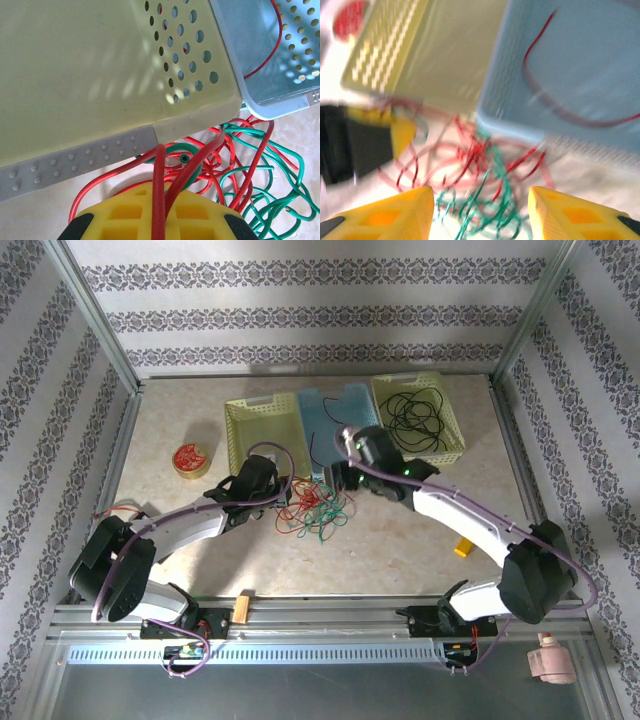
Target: Untangle the cables
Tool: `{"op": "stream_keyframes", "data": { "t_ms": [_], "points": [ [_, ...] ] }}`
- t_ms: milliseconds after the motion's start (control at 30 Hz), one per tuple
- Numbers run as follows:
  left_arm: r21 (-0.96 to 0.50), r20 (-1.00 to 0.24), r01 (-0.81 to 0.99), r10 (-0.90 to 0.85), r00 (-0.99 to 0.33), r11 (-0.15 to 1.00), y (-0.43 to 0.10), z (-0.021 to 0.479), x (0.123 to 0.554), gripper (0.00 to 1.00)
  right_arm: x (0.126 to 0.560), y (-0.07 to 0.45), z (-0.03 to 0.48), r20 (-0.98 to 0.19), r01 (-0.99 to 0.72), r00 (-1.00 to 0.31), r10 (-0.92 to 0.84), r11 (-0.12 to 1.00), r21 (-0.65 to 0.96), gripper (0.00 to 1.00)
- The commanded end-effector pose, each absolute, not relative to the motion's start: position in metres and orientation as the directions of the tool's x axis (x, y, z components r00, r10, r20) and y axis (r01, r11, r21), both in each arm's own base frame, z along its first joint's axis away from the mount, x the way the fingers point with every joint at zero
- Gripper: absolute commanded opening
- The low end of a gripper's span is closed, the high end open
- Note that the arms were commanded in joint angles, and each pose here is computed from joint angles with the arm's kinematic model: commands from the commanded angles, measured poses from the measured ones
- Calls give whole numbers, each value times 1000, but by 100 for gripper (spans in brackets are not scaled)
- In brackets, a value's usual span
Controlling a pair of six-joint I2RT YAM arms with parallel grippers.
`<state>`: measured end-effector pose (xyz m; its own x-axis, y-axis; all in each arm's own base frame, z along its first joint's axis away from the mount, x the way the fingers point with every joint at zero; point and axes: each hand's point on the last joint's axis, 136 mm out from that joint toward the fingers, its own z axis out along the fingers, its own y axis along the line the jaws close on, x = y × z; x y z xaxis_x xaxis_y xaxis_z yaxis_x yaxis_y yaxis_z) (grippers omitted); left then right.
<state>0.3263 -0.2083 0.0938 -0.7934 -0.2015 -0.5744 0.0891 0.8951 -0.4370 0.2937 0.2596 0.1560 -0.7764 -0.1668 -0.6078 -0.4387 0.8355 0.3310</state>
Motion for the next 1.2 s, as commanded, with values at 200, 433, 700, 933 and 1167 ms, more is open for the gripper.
{"op": "stream_keyframes", "data": {
  "t_ms": [200,433,700,933,1167],
  "points": [
    [-461,-594,88,-233,-770,883,-210,108,339,0,275,292,122,-541,-530,-784,-304,782,329,52],
    [-463,-595,93,-232,-770,881,-211,109,339,0,263,317,115,-536,-624,-741,-404,708,330,56],
    [-466,-596,94,-234,-768,880,-211,110,339,0,283,333,94,-496,-598,-779,-383,691,406,56],
    [-465,-592,100,-225,-774,880,-213,108,339,0,300,346,87,-460,-538,-829,-317,674,506,54],
    [-466,-590,105,-220,-777,879,-214,108,339,0,309,351,81,-446,-495,-854,-268,682,538,46]
  ]
}}
